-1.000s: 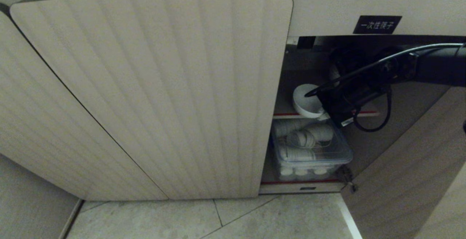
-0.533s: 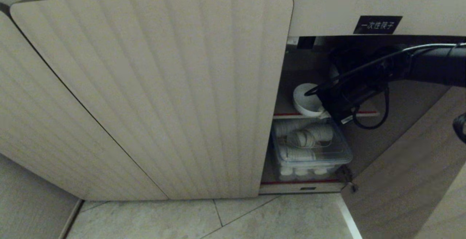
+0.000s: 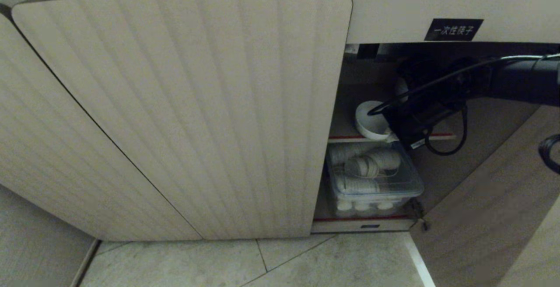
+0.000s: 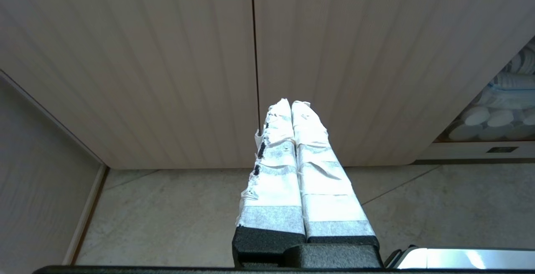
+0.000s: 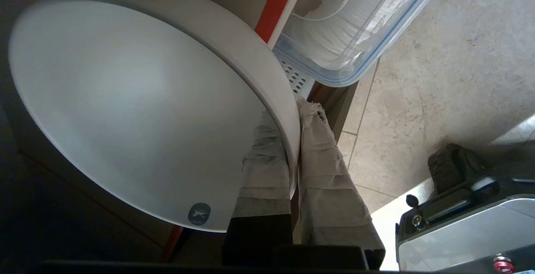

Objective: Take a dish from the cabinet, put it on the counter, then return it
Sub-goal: Put it back into the cabinet

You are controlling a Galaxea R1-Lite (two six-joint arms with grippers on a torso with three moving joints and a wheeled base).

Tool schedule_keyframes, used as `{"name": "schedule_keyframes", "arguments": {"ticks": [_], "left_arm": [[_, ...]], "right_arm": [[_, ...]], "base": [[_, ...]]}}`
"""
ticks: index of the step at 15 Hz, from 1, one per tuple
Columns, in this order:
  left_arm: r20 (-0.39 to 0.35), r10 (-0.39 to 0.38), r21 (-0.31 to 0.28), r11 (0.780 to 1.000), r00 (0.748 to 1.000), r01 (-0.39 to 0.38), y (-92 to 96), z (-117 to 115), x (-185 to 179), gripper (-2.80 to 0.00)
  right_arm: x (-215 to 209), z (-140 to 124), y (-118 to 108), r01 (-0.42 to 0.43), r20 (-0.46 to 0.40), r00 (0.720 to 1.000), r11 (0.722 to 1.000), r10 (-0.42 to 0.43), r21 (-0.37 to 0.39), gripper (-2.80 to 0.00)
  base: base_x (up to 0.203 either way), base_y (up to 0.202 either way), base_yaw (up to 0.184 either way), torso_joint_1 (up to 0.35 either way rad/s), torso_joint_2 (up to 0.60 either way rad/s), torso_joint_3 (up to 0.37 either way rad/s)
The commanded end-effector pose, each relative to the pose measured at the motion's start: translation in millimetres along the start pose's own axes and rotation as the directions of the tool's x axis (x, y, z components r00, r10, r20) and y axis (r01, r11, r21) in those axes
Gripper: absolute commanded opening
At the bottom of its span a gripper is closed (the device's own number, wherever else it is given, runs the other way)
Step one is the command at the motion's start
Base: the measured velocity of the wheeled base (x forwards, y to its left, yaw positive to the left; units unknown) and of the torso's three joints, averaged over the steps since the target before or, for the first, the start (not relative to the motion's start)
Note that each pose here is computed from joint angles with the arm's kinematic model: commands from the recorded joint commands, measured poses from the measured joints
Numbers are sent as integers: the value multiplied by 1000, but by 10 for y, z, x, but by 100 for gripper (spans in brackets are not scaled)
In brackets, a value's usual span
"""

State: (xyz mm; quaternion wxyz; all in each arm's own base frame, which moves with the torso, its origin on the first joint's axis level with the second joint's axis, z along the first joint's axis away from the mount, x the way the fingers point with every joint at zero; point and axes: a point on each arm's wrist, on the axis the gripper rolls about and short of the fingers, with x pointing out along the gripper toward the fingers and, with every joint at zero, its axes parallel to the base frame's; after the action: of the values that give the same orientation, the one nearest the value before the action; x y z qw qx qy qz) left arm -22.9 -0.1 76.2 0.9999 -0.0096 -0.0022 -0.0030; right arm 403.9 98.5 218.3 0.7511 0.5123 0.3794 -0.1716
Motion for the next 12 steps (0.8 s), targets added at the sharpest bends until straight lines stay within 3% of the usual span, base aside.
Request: {"name": "schedule_keyframes", "arguments": {"ticks": [1, 12], "left_arm": [[0, 0, -1, 1000, 1000, 0, 0, 0, 0, -280], [0, -1, -1, 1000, 1000, 1, 0, 0, 0, -280]], "right_arm": [[2, 25, -7, 3, 7, 1000, 1000, -4, 12, -280], [44, 109, -4, -15, 39, 999, 1000, 13, 26, -280]], "base": [[0, 0, 0, 0, 0, 0], [0, 0, 0, 0, 0, 0]]}}
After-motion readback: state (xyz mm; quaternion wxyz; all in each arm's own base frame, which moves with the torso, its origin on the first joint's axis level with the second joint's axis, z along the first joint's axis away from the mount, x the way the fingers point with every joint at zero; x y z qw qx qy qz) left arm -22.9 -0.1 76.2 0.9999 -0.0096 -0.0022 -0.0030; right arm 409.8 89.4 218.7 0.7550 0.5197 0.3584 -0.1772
